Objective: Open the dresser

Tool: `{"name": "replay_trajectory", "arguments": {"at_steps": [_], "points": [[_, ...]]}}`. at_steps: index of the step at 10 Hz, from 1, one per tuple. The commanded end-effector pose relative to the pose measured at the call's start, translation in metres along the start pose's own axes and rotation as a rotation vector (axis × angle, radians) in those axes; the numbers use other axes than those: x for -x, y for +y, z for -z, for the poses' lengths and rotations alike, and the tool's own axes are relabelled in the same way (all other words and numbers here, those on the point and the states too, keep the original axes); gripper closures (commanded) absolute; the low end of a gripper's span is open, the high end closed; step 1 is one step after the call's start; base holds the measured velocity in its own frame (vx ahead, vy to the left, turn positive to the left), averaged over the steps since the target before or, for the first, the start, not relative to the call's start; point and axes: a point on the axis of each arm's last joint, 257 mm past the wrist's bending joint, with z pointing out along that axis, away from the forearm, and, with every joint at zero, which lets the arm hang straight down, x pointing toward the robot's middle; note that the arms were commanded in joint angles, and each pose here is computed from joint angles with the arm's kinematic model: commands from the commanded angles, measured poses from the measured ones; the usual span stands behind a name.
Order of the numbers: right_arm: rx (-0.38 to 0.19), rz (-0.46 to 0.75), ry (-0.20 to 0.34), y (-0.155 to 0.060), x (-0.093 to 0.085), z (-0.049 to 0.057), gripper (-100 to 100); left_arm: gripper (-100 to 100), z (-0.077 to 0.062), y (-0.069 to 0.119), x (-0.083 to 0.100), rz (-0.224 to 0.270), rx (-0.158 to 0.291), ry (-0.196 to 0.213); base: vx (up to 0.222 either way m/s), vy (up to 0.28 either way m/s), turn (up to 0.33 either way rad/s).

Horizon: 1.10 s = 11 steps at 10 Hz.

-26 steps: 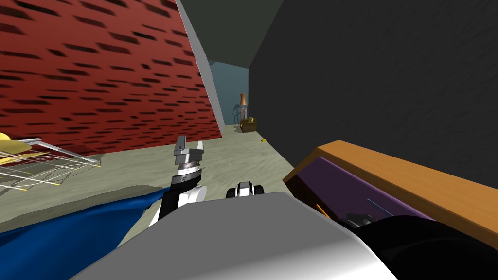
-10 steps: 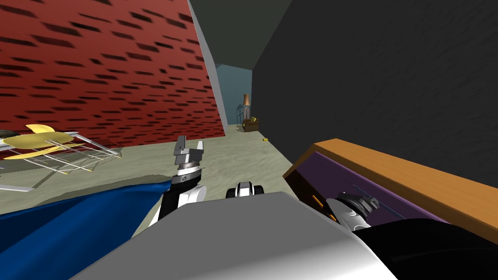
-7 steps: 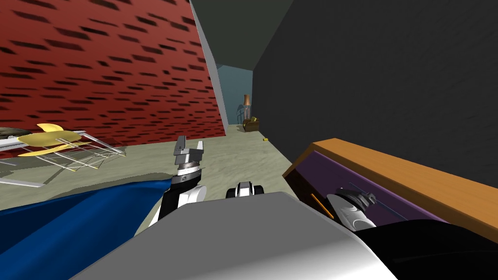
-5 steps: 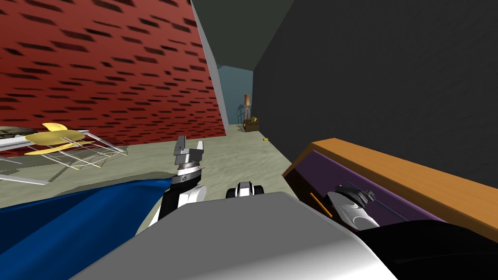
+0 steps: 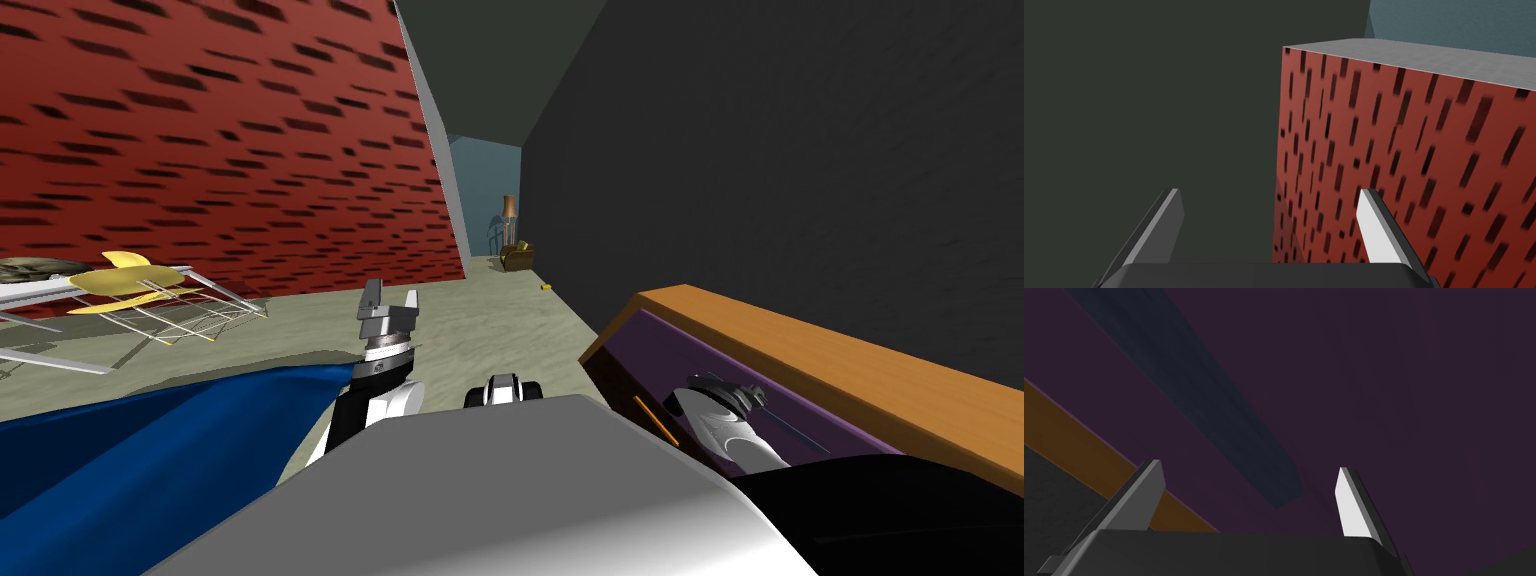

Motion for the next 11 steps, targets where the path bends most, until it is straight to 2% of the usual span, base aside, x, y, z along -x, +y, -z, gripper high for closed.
{"name": "replay_trajectory", "arguments": {"at_steps": [1,5,11], "points": [[0.001,-0.001,-0.003,-0.0014,0.0022,-0.0012,100,0,0.0000,0.0000,0.0000,0.000,0.000,0.000,-0.002,0.111,0.002],[0.003,-0.002,-0.010,-0.0046,0.0073,-0.0039,100,0,-0.0001,-0.0001,-0.0001,0.001,0.000,0.000,-0.034,0.208,-0.018],[0.017,0.000,-0.015,0.0025,0.0091,-0.0015,100,0,0.0000,-0.0001,-0.0001,0.001,0.000,0.000,-0.029,0.157,-0.011]]}}
